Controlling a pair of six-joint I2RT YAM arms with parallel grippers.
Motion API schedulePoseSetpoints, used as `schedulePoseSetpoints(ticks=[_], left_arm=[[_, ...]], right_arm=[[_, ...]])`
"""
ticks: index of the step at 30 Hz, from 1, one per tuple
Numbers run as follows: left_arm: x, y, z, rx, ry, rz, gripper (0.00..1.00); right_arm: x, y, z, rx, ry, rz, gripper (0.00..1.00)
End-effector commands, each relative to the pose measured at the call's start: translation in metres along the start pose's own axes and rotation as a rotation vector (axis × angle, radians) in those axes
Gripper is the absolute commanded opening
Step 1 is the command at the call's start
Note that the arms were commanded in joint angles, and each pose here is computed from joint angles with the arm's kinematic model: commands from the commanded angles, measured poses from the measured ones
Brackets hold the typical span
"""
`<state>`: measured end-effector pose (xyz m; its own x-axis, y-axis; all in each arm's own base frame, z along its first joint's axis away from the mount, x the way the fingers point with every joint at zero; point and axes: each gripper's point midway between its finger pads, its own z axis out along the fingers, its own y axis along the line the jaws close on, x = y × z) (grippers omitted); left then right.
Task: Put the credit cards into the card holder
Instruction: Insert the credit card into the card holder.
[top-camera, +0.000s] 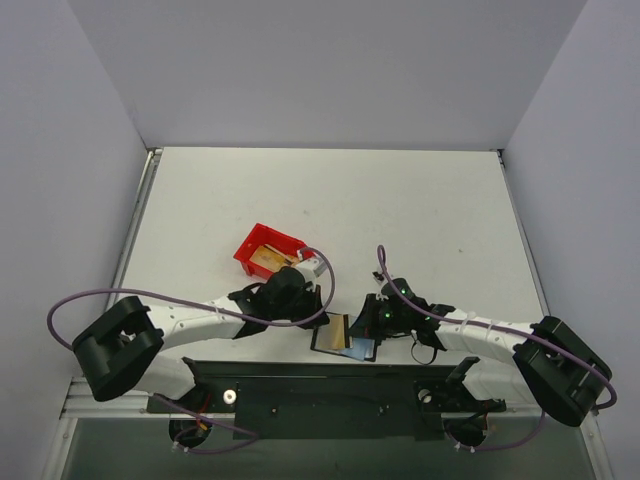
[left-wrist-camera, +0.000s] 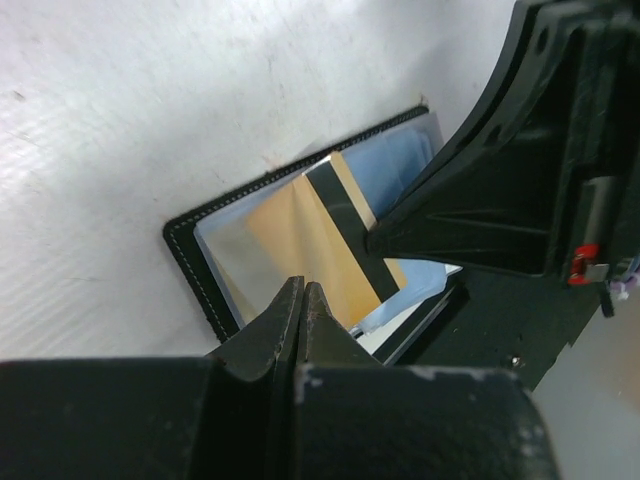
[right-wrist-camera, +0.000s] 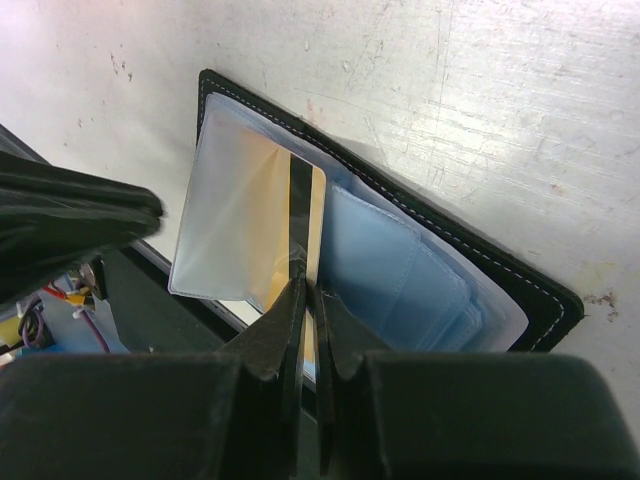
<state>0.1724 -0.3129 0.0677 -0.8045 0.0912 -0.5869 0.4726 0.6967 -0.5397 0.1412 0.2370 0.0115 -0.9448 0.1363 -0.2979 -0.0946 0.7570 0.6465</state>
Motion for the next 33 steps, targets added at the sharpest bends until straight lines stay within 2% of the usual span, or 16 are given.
schedulePoseSetpoints(ticks=[1,14,33], left_arm=[[0.001,-0.022,0.010,0.083,0.015,0.035,0.00],[0.042,0.010,0.022,-0.013,0.138,0.008,0.00],[0.045,0.018,0.016,-0.047,0.137,-0.001,0.00]], right_arm=[[-0.003,-0.001,0.000,0.021,0.005,-0.017,0.00],[-0.010,-0.006,-0.006,0.033,-0.039,-0.015,0.00],[-0.005,-0.021,-0.014,0.069,-0.035,0.001,0.00]])
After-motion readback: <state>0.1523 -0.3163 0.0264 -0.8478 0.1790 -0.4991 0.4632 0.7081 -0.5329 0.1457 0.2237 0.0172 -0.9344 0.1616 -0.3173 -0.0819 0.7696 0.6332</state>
